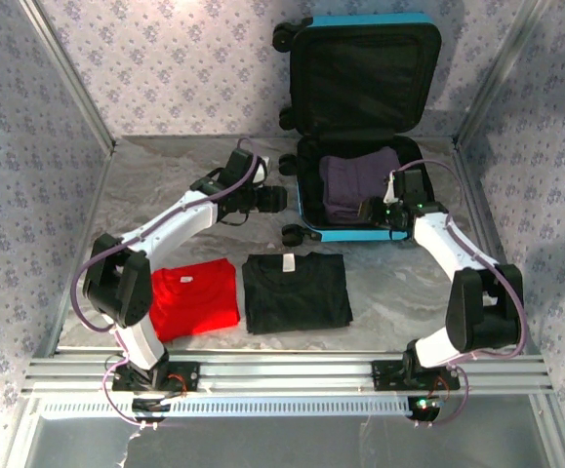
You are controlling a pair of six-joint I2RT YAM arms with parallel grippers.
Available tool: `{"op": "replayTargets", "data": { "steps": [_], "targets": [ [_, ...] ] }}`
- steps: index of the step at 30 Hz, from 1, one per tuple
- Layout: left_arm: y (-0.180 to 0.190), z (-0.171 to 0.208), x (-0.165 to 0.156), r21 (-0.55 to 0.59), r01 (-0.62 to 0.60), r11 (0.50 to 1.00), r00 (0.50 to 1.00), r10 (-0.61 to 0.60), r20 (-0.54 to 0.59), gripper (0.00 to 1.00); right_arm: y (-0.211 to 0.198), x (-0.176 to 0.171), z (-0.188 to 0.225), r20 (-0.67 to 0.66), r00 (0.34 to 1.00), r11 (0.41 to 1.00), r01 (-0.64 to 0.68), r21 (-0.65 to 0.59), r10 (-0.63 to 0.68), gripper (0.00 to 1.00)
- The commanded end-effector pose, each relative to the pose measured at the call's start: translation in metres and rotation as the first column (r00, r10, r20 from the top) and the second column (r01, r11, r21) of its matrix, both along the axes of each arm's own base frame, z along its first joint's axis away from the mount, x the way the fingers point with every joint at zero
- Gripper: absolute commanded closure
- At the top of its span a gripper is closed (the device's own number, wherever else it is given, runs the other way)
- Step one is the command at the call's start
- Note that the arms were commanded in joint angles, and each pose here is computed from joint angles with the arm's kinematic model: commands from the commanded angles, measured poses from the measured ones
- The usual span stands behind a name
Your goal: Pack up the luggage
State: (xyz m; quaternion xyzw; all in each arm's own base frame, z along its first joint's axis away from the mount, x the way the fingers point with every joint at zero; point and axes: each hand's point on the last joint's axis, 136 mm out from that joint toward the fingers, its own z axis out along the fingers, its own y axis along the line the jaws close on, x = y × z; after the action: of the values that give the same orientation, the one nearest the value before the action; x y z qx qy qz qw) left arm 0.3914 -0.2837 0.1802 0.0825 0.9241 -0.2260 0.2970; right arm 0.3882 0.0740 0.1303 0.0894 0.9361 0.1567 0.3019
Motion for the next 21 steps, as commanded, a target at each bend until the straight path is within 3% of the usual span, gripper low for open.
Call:
{"op": "replayTargets", "data": {
  "steps": [1,6,11,16,21],
  "targets": [
    [0.003,0.026,0.000,0.004,-0.018,1.000,0.999,0.018,0.042,0.35,-0.003,-0.011,0.020,-0.009,1.000,1.000,-0.011,-0.018,0.011,0.50],
    [0.026,0.023,-0.017,0.080,-0.075,0.994,0.997,0.073,0.031,0.35,-0.003,-0.019,0.052,0.068,0.997,0.999,-0.029,-0.025,0.031,0.49],
    [0.057,-0.003,-0.050,0.166,-0.138,0.976,0.988,0.148,-0.053,0.34,0.005,-0.041,0.067,0.106,0.992,0.998,-0.062,-0.007,0.063,0.48],
    [0.075,-0.044,-0.097,0.201,-0.129,0.971,0.970,0.165,-0.177,0.34,0.024,-0.079,0.049,0.089,0.991,0.995,-0.096,-0.015,0.097,0.48],
    [0.065,-0.073,-0.139,0.133,-0.067,0.989,0.947,0.105,-0.304,0.34,0.045,-0.123,0.008,0.036,0.992,0.993,-0.120,0.006,0.119,0.48]
  ]
}}
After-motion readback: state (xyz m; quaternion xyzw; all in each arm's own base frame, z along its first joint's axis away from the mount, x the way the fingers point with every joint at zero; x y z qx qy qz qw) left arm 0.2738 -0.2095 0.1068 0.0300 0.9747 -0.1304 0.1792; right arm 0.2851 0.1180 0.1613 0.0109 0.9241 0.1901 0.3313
